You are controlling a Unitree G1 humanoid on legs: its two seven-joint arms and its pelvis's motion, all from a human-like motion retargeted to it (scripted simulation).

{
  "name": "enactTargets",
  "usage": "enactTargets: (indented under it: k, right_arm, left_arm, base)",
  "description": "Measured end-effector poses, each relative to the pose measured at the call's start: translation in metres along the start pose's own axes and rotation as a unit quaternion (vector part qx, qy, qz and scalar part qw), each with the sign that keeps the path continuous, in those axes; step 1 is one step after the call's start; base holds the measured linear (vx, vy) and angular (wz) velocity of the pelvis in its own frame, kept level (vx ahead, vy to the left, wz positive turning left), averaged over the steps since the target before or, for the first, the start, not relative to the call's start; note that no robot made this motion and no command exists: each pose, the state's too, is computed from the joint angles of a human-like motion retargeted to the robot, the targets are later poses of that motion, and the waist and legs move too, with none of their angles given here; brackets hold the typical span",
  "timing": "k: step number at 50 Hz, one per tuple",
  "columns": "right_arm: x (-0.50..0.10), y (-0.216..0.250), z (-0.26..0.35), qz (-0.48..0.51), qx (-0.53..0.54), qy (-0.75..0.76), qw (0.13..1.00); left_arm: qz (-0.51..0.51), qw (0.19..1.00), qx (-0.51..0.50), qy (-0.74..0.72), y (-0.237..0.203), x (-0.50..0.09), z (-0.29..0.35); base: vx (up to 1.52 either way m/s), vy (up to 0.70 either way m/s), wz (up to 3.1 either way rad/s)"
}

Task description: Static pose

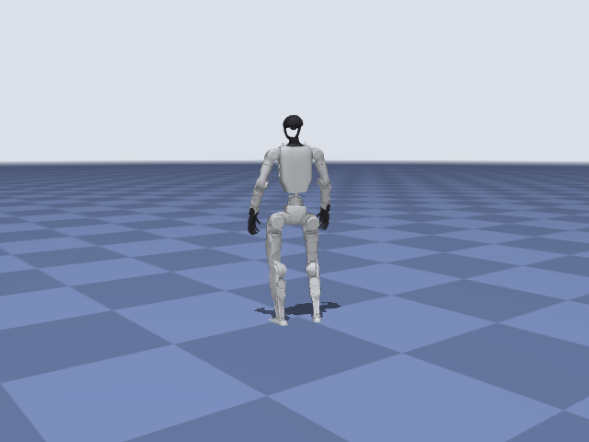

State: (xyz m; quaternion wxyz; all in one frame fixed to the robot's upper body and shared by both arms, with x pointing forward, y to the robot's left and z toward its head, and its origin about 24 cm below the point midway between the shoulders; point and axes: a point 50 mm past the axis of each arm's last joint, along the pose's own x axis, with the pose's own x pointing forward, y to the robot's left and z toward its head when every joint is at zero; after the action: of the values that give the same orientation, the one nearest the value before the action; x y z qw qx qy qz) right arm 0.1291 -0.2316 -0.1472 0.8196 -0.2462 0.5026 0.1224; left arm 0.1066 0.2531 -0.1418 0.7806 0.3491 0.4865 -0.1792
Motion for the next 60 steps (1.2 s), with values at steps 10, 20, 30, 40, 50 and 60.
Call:
enactTargets:
  k: [10,20,30,40,50,60]
  right_arm:
    - [0.0,-0.001,0.003,-0.006,0.0,-0.006,1.0]
    - [0.0,-0.003,0.005,-0.013,-0.001,-0.011,1.0]
    - [0.001,-0.004,0.007,-0.016,-0.01,-0.014,1.0]
    - [0.001,-0.003,0.009,-0.014,-0.016,-0.017,1.0]
    - [0.002,-0.002,0.011,-0.012,-0.018,-0.018,1.0]
    - [0.003,-0.002,0.012,-0.01,-0.022,-0.015,1.0]
  left_arm:
    - [0.001,1.0,0.005,0.001,0.001,0.0,0.0]
    - [0.002,1.0,0.011,0.003,0.0,0.0,-0.001]
    - [-0.001,1.0,0.021,0.006,-0.001,0.0,-0.003]
    - [-0.006,1.0,0.029,0.008,-0.001,-0.001,-0.005]
    - [-0.01,0.999,0.032,0.013,-0.002,-0.001,-0.007]
    - [-0.014,0.999,0.034,0.019,-0.003,-0.002,-0.009]
  base:
    - [0.0,0.0,0.0]
    - [0.0,0.0,0.0]
    - [0.0,0.0,0.0]
    - [0.0,0.0,0.0]
    - [0.0,0.0,0.0]
    - [0.0,0.0,0.0]
